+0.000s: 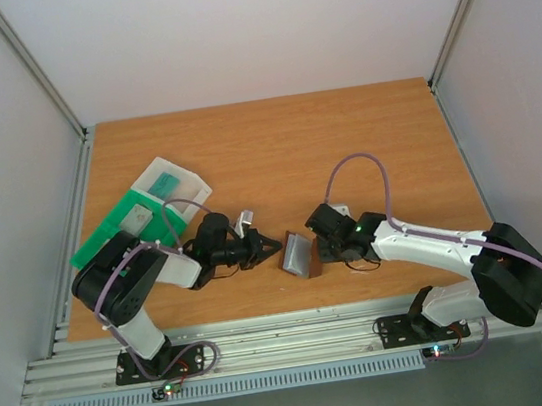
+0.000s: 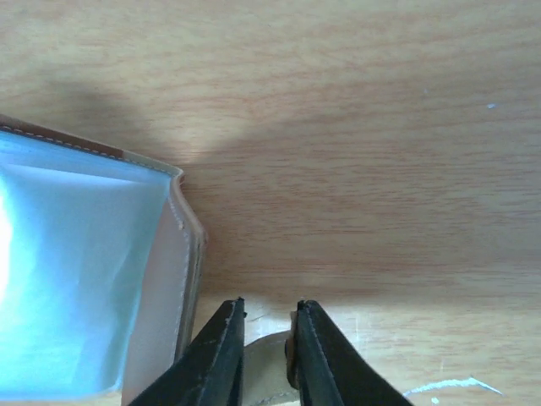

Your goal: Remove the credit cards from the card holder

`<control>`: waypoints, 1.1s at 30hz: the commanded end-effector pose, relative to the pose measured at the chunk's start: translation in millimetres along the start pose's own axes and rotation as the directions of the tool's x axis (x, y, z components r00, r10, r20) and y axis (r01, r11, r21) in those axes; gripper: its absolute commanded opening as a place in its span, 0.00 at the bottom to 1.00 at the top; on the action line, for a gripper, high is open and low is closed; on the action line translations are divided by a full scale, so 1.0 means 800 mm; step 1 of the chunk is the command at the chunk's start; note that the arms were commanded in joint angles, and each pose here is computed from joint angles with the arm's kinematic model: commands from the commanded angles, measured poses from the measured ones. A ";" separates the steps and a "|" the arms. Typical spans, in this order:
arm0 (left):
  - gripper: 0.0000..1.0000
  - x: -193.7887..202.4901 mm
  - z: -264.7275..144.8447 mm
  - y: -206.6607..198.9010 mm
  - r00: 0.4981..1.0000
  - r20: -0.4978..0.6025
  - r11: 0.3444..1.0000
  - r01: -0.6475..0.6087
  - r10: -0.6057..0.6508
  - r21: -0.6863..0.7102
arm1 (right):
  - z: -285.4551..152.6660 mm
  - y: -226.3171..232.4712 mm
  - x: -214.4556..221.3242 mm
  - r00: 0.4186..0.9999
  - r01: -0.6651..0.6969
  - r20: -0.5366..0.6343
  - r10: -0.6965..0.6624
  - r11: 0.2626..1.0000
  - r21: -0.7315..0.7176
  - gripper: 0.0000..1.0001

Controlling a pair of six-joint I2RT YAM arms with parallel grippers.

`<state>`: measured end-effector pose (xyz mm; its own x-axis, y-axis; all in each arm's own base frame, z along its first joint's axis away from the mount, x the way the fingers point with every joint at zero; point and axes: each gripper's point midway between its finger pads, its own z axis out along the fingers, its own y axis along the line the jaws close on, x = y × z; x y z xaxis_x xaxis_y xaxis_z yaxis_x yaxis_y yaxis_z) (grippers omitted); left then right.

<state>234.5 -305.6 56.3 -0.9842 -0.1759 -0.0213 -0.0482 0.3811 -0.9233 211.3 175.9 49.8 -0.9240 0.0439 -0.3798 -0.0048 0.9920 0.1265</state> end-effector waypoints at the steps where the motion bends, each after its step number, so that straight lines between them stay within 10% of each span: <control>1: 0.00 0.000 -0.004 -0.024 0.998 0.001 0.997 -0.068 0.068 0.039 | -0.034 0.003 -0.023 0.999 -0.001 0.034 0.001 1.000 0.014 0.25; 18: 0.08 0.005 -0.011 -0.008 0.998 0.010 0.995 -0.069 0.070 -0.070 | -0.083 0.095 -0.033 0.999 0.002 -0.035 -0.012 0.959 -0.282 0.38; 33: 0.32 0.001 -0.024 0.008 0.993 0.020 0.971 -0.110 0.117 -0.215 | -0.006 0.024 0.003 0.996 0.024 -0.082 -0.023 0.999 0.020 0.24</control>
<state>223.0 -288.2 49.5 -0.9853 -0.1593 -0.0616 -0.0354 0.5433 -0.8388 216.4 225.4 77.9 -0.9482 0.0152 -0.3172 -0.0581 0.9737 0.2203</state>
